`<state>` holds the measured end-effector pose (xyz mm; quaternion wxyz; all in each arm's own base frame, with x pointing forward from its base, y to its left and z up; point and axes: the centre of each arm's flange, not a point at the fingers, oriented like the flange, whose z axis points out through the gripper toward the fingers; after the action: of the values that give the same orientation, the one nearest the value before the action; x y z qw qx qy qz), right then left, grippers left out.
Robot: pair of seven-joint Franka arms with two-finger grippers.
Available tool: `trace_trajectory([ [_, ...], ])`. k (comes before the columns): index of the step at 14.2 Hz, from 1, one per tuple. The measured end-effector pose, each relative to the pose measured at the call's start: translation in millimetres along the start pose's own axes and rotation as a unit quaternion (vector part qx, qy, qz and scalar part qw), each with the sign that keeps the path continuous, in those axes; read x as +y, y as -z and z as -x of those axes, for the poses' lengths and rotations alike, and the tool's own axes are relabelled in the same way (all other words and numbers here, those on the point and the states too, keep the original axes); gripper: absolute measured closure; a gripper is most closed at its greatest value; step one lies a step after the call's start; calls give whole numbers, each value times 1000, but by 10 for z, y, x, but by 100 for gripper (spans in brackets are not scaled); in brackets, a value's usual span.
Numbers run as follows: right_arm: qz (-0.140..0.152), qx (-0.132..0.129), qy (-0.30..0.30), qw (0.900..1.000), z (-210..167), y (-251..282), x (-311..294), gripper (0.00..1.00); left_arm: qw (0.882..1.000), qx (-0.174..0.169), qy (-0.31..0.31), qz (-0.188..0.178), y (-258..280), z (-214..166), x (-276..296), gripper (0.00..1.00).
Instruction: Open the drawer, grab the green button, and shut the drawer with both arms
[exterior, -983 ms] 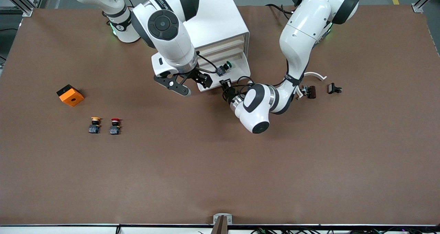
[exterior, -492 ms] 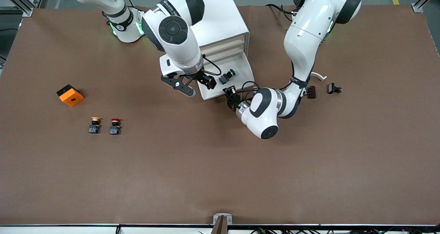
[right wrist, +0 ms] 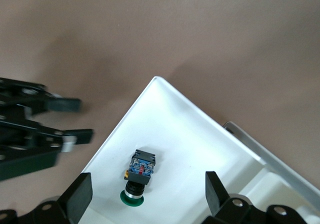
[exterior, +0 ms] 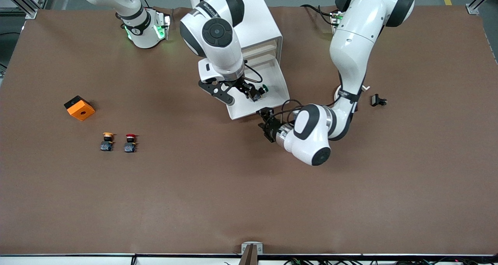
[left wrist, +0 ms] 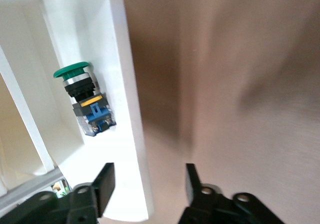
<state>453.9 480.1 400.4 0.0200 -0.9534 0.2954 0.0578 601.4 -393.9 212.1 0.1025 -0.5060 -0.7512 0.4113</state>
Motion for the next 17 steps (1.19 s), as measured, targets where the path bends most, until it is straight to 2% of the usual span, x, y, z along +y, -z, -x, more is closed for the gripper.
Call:
trace_trajectory([
  [2, 0, 1, -5, 1000, 93, -131, -53, 0, 1000, -12, -14, 22, 311, -25, 55, 7],
  [3, 1, 1, -6, 1000, 137, -199, -76, 0, 999, -17, -22, 35, 465, -39, 68, 0],
  [7, 1, 4, -33, 999, 315, -577, -179, 0, 991, -28, -70, 109, 1121, -186, 143, 0],
  [9, 6, 5, -62, 998, 399, -797, -209, 0, 982, -23, -124, 139, 1435, -291, 151, 0],
  [10, 11, 6, -77, 997, 420, -887, -214, 0, 976, -11, -156, 155, 1588, -350, 141, 0],
  [12, 19, 7, -96, 995, 429, -1019, -215, 0, 960, 45, -207, 185, 1811, -469, 112, 0],
  [14, 22, 8, -113, 993, 421, -1122, -221, 0, 935, 120, -266, 201, 1911, -521, 55, 0],
  [15, 22, 8, -118, 993, 422, -1170, -226, 0, 913, 163, -316, 200, 1927, -530, 28, 0],
  [17, 22, 9, -125, 992, 425, -1258, -236, 0, 855, 232, -426, 181, 1935, -500, -47, 0],
])
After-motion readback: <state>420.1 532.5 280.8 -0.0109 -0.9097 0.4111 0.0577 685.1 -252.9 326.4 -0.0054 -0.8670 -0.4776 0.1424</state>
